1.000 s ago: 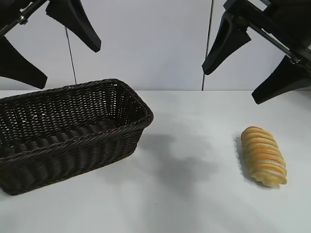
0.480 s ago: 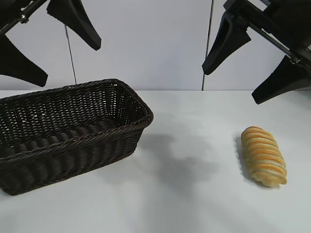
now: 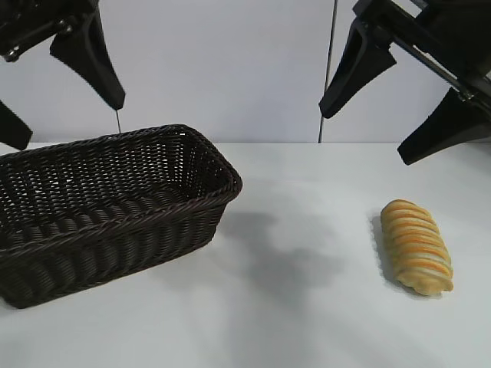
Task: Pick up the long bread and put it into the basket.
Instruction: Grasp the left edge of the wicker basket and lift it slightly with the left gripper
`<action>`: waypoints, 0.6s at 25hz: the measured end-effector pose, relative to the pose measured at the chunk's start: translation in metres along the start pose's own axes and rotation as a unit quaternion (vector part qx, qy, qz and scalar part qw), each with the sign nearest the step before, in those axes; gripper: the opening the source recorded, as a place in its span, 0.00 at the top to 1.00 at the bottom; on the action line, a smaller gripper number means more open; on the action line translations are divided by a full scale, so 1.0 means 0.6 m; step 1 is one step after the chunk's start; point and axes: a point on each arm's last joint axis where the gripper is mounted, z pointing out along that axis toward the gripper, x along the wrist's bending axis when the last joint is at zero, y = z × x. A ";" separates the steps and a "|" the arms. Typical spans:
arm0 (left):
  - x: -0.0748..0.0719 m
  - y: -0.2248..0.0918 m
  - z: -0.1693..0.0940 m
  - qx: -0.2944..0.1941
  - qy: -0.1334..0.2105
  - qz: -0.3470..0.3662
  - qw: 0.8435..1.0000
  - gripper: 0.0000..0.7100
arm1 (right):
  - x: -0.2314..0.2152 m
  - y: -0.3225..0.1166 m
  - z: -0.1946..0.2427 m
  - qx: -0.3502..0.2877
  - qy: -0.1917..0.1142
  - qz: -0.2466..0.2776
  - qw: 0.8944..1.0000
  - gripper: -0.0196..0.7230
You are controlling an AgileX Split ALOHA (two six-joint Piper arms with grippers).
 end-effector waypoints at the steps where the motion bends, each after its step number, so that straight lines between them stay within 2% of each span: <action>1: 0.004 0.000 0.000 0.000 0.014 -0.002 1.000 0.03 | 0.000 -0.001 0.000 0.002 0.000 0.000 1.000 0.05; 11: 0.024 0.008 -0.002 -0.025 0.077 -0.006 0.997 0.03 | 0.001 -0.004 0.000 0.014 0.003 0.001 1.000 0.05; 15: 0.045 0.015 -0.003 -0.028 0.088 -0.027 0.995 0.03 | 0.001 -0.006 0.000 0.018 0.003 0.001 1.000 0.05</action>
